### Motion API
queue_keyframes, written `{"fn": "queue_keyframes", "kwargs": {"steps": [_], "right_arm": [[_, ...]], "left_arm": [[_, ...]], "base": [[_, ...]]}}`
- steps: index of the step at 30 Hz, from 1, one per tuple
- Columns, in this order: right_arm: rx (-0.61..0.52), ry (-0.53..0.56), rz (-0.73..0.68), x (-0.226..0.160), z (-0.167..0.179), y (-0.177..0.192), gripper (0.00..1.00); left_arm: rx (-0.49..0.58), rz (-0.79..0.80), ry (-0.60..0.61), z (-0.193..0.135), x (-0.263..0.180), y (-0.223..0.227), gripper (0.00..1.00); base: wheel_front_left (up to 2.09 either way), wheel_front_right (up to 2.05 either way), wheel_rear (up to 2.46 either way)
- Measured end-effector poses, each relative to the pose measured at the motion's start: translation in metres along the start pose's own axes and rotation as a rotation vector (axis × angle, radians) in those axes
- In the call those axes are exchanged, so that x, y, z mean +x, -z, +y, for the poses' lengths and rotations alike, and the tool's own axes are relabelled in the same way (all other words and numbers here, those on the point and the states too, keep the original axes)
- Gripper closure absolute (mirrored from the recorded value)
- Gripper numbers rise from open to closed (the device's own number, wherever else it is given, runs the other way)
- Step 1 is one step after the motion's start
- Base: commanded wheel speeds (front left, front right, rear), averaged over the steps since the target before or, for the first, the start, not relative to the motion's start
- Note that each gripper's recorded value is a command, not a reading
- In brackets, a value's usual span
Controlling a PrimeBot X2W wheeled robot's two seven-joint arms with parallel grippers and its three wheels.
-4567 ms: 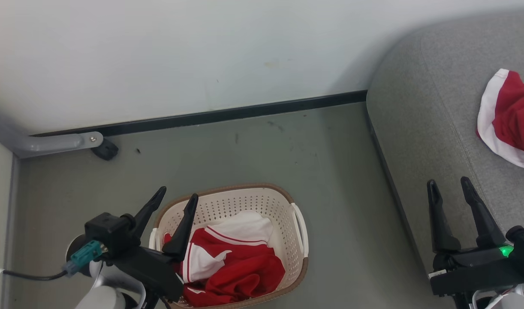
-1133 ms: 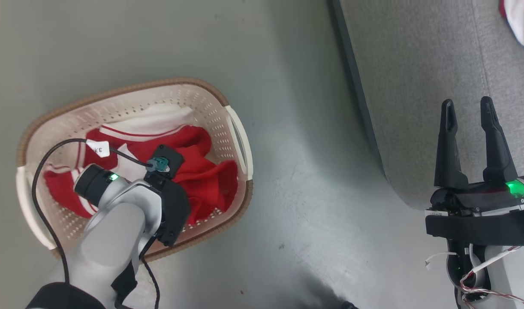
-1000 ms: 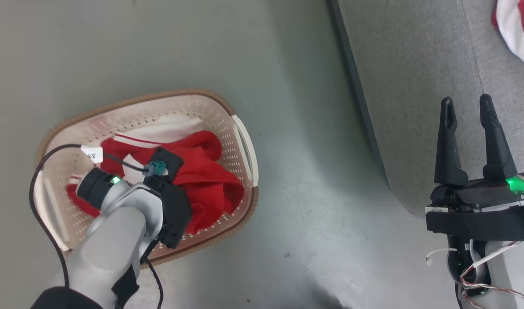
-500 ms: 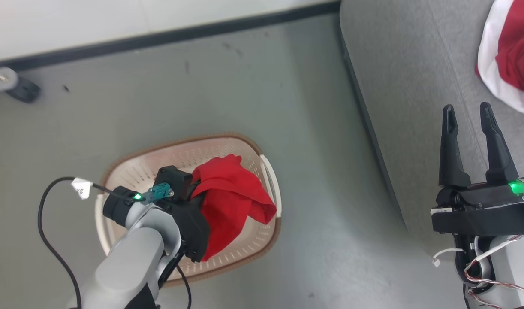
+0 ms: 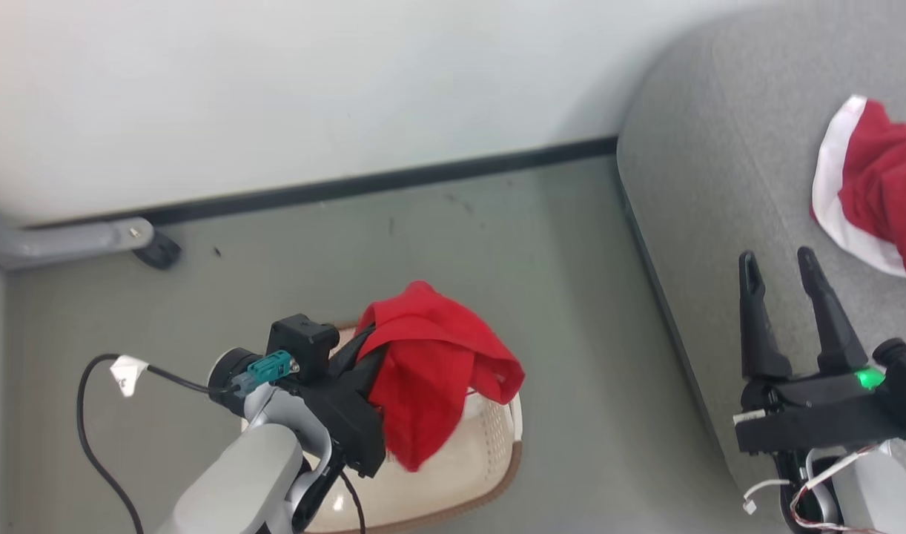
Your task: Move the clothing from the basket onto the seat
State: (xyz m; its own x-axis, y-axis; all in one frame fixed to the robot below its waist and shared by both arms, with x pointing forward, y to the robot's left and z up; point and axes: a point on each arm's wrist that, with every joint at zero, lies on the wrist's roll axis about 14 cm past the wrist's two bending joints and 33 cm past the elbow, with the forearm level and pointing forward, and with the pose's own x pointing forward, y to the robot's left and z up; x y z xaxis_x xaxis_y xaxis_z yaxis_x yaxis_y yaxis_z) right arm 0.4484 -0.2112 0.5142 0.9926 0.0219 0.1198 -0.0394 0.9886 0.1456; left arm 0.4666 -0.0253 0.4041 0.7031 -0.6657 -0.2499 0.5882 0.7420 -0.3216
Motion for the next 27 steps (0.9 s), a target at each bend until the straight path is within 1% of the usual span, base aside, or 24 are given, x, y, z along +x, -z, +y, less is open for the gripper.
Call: {"fn": "queue_keyframes", "kwargs": {"steps": [8,19,27], "right_arm": [[0.019,-0.049,-0.013,-0.022,0.018,-0.014,0.00],[0.048,-0.111,-0.064,-0.051,0.038,-0.038,0.00],[0.058,-0.183,-0.076,-0.061,0.061,-0.043,0.00]], "left_arm": [[0.011,-0.170,0.020,-0.023,-0.029,-0.060,1.00],[0.088,-0.411,0.080,-0.067,-0.076,-0.140,1.00],[0.121,-0.528,0.090,-0.085,-0.102,-0.174,1.00]], "base": [[0.00,0.00,0.00],[0.00,0.00,0.00],[0.00,0.00,0.00]]}}
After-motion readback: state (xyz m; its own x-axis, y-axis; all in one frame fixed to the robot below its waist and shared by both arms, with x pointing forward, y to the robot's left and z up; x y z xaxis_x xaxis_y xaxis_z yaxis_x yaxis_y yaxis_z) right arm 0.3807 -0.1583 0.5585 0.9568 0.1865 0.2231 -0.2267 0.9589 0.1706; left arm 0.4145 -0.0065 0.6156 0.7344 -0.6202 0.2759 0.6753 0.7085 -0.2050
